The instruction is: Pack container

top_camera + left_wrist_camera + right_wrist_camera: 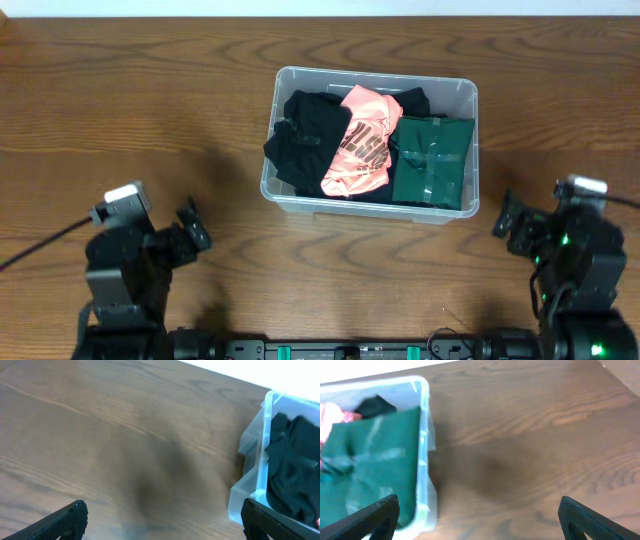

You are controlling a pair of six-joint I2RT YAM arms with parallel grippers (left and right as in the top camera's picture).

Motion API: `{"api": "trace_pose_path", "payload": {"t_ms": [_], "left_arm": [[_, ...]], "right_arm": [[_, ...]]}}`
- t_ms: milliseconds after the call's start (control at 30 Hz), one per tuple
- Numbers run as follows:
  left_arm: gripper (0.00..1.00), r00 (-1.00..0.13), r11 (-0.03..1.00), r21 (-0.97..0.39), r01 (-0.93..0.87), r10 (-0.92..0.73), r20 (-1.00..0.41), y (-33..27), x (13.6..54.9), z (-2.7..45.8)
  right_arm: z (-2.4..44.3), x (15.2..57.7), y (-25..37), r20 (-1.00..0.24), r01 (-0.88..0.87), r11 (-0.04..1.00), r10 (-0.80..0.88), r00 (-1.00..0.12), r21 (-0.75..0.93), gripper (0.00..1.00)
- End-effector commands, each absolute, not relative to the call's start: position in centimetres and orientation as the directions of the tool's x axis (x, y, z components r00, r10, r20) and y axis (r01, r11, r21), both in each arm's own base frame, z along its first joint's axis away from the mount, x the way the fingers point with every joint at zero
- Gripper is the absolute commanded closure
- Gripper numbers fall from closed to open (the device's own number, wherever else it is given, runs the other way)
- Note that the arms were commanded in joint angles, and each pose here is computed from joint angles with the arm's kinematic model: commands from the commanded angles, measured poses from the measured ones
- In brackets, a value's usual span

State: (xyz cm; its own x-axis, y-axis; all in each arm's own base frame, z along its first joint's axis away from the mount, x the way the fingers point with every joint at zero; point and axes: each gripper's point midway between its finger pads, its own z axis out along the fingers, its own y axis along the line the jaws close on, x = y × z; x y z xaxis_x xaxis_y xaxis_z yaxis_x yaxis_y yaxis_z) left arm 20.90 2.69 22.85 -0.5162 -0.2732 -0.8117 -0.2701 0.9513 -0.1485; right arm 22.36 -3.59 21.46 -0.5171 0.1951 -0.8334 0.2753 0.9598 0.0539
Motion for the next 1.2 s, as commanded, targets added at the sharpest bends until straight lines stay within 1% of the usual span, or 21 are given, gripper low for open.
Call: {"api": "trace_pose_path", "payload": {"t_ms": [0, 200, 333, 467, 667, 833, 900, 967, 1067, 1167], "left_arm": [[0.02, -0.539, 0.955, -0.122, -0.270, -0.255, -0.803, 2.8, 19.9, 22.1], [0.02, -0.610, 0.955, -0.100, -0.280, -0.257, -0.749, 2.7, 18.6, 20.3], [0.02, -0.619, 0.955, -0.097, -0.281, -0.258, -0.742, 2.7, 18.4, 20.1], [0.02, -0.619, 0.955, -0.097, -0.281, -0.258, -0.742, 2.7, 18.4, 20.1], [0.02, -0.619, 0.955, -0.097, -0.281, -0.258, -0.742, 2.7, 18.4, 20.1], [0.02, -0.619, 0.955, -0.097, -0.281, -0.258, -0.742, 2.7, 18.4, 20.1], [0.02, -0.619, 0.955, -0.097, -0.282, -0.258, -0.742, 2.7, 18.4, 20.1], [0.02, -0.619, 0.955, -0.097, -0.281, -0.258, -0.742, 2.7, 18.4, 20.1], [0.02, -0.619, 0.955, -0.097, -0.281, -0.258, -0.742, 2.7, 18.4, 20.1], [0.02, -0.619, 0.955, -0.097, -0.281, -0.258, -0.742, 2.7, 18.4, 20.1]], "right_arm": [[19.6, 21.4, -4.0, -0.816, 0.308, 0.950, 0.209, -0.539, 0.039, 0.01], [16.0, 18.7, -4.0, -0.705, 0.310, 0.950, 0.209, -0.677, -0.016, 0.01], [14.6, 17.0, -4.0, -0.639, 0.308, 0.951, 0.210, -0.740, -0.044, 0.01], [13.9, 16.1, -4.0, -0.605, 0.305, 0.951, 0.210, -0.768, -0.058, 0.01], [13.9, 15.9, -4.0, -0.607, 0.306, 0.950, 0.210, -0.767, -0.057, 0.01], [15.0, 15.7, -3.5, -0.667, 0.286, 0.958, 0.203, -0.717, -0.016, 0.01], [15.9, 15.7, -3.4, -0.718, 0.281, 0.960, 0.202, -0.666, 0.010, 0.01], [16.9, 16.2, -3.0, -0.783, 0.250, 0.968, 0.185, -0.593, 0.039, 0.01], [17.9, 17.8, -1.6, -0.879, 0.137, 0.989, 0.116, -0.462, 0.059, 0.01], [17.7, 19.7, -0.7, -0.937, 0.065, 0.996, 0.083, -0.339, 0.064, 0.01]]}}
